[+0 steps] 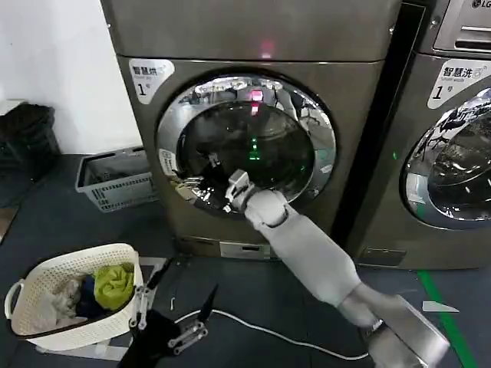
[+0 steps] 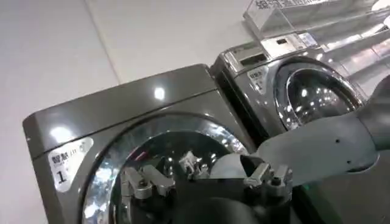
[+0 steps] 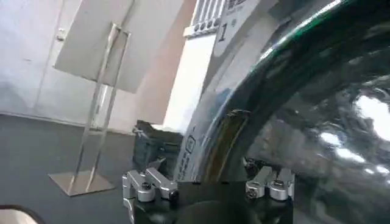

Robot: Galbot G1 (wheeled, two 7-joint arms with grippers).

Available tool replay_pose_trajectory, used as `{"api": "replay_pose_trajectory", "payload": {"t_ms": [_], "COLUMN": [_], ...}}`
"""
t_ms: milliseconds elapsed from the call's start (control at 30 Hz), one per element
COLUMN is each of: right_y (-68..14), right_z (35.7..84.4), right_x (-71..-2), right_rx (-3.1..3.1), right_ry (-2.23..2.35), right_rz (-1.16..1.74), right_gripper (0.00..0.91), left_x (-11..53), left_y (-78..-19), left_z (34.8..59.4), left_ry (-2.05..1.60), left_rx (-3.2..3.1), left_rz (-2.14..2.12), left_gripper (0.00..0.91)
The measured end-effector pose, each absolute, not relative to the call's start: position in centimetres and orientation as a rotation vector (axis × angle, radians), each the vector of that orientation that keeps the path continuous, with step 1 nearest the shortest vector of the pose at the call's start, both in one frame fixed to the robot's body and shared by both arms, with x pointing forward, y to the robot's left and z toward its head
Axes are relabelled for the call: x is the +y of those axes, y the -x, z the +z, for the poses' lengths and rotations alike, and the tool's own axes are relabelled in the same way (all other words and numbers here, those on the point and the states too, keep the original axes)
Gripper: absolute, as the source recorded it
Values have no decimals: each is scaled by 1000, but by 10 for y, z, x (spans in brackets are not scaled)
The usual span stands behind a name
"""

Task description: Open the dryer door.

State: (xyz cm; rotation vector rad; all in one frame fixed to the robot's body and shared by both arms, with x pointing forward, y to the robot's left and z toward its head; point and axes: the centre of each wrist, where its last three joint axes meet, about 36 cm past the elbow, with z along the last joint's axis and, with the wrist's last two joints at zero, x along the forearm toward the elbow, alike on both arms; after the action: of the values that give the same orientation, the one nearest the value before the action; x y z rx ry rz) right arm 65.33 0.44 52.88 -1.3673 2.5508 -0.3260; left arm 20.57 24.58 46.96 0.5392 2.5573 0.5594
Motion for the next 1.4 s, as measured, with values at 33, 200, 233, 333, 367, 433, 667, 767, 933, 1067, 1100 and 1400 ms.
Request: {"api": "replay_pose_trajectory", "payload": {"t_ms": [33, 200, 233, 333, 367, 433, 667, 767, 933, 1067, 1100, 1400], "right_y": [-654, -659, -660, -665, -667, -670, -671, -665, -653, -644, -641, -619], "right_z": [529, 529, 529, 527, 526, 523, 515, 515, 518, 516, 517, 520], "right_x": [8, 18, 18, 17, 16, 12, -1, -5, -17, -31, -33, -56], "right_rx": [2548, 2519, 2509, 2474, 2461, 2436, 2343, 2296, 2216, 2159, 2138, 1930], "right_ry": [1378, 1437, 1453, 1509, 1532, 1571, 1704, 1758, 1826, 1895, 1912, 2079], "right_rz": [-326, -334, -336, -338, -332, -323, -311, -291, -260, -215, -204, -167], "right_gripper": [907, 907, 907, 907, 907, 907, 907, 907, 907, 907, 907, 907], "left_x": [246, 246, 246, 246, 246, 245, 246, 252, 286, 320, 328, 401], "left_y": [-205, -204, -204, -204, -204, -203, -203, -206, -215, -219, -219, -214], "left_z": [470, 470, 470, 471, 471, 473, 474, 475, 479, 491, 494, 516], "left_ry": [-537, -529, -529, -527, -526, -525, -514, -479, -370, -232, -203, 6], "left_rx": [2557, 2555, 2555, 2553, 2553, 2551, 2549, 2560, 2592, 2611, 2614, 2611], "left_rz": [560, 558, 558, 558, 557, 557, 557, 528, 545, 664, 695, 1026], "left_gripper": [907, 907, 907, 907, 907, 907, 907, 907, 907, 907, 907, 907]}}
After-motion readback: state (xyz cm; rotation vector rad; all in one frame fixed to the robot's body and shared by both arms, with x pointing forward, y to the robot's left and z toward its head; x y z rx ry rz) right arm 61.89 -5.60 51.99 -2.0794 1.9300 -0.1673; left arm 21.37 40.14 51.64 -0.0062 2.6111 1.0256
